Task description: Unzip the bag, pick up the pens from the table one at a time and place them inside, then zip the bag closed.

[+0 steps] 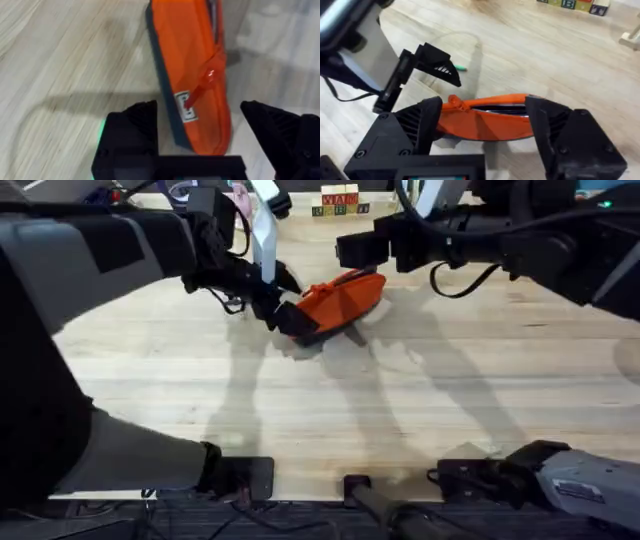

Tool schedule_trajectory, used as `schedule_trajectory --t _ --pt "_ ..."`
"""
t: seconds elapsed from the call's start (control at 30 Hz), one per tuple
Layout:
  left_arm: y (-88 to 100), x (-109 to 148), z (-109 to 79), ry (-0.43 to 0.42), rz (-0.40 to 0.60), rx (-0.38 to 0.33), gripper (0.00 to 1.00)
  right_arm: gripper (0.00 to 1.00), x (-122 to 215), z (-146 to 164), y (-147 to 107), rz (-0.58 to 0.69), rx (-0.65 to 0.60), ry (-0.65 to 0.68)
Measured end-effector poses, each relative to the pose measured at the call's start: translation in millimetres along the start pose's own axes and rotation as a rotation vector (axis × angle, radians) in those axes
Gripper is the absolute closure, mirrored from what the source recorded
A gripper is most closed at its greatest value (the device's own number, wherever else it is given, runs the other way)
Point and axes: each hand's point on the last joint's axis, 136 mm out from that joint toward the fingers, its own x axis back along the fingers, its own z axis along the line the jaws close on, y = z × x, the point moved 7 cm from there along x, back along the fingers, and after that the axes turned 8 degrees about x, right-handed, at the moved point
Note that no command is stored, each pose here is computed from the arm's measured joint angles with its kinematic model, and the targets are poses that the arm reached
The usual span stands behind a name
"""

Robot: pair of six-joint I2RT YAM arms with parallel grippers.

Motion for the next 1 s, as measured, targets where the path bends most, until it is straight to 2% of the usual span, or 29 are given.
schedule_trajectory --t 0.33,0.47,0.67,0.83,1.0 --pt "22.3 12.9 -6.0 -0.053 -0.045 0.048 0.007 0.004 4.9 -23.2 0.2 -0.004 0.091 -0.064" --pt "35.5 30.6 -12.3 -0.039 -0.065 0.044 0.006 0.004 6.4 -29.1 0.2 -0.004 0.099 -0.081" --pt "62.8 78.5 -30.6 0.055 -0.114 0.017 0.005 0.004 6.5 -29.4 0.2 -0.004 0.113 -0.083" --pt "71.8 111.0 -50.4 0.167 -0.099 0.097 0.006 0.004 6.7 -29.8 0.3 -0.001 0.195 -0.084" --pt "73.9 139.1 -73.2 0.254 -0.1 0.204 0.006 0.004 6.6 -29.8 0.0 0.007 0.361 -0.084"
